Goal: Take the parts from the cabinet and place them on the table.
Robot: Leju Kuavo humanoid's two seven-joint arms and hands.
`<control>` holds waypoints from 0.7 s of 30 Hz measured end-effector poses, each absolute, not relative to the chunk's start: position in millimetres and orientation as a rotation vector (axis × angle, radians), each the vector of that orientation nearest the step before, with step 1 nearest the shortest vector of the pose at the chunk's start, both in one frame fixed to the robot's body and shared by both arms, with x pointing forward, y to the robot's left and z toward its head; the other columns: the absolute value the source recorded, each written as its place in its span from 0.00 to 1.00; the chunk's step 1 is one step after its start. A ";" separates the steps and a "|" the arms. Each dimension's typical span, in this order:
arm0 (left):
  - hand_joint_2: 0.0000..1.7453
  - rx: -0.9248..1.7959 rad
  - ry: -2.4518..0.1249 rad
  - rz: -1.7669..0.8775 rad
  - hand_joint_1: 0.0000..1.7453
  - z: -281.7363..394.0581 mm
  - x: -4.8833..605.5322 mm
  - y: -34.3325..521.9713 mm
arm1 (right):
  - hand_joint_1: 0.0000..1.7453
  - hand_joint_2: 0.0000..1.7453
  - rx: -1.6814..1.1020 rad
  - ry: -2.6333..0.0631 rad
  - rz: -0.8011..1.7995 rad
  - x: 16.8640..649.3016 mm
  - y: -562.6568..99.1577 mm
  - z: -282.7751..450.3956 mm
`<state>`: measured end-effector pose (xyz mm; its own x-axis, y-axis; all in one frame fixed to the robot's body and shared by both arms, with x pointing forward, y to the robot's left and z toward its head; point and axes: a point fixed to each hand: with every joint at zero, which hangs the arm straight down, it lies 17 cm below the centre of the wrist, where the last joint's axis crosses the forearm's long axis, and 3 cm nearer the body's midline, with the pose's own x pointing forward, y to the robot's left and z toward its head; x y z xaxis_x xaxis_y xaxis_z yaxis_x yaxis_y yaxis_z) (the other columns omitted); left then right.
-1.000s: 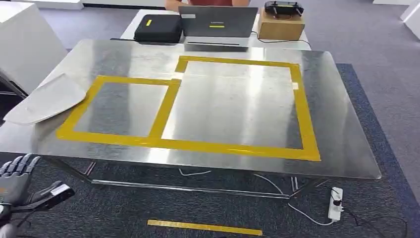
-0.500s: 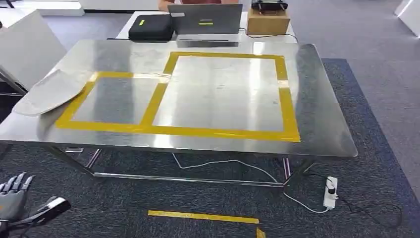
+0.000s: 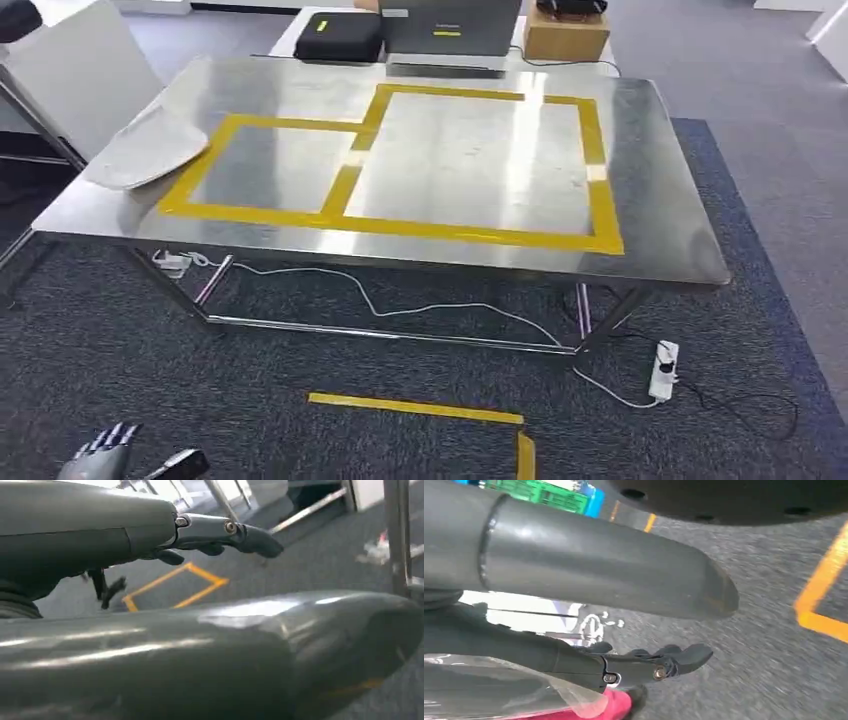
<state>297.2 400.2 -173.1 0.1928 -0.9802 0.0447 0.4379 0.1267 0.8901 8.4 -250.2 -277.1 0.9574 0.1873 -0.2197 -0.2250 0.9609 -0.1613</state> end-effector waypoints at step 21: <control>0.00 0.678 -0.640 -1.151 0.00 -222.7 227.4 361.1 | 0.00 0.00 -0.203 0.182 0.192 13.7 -251.4 -277.6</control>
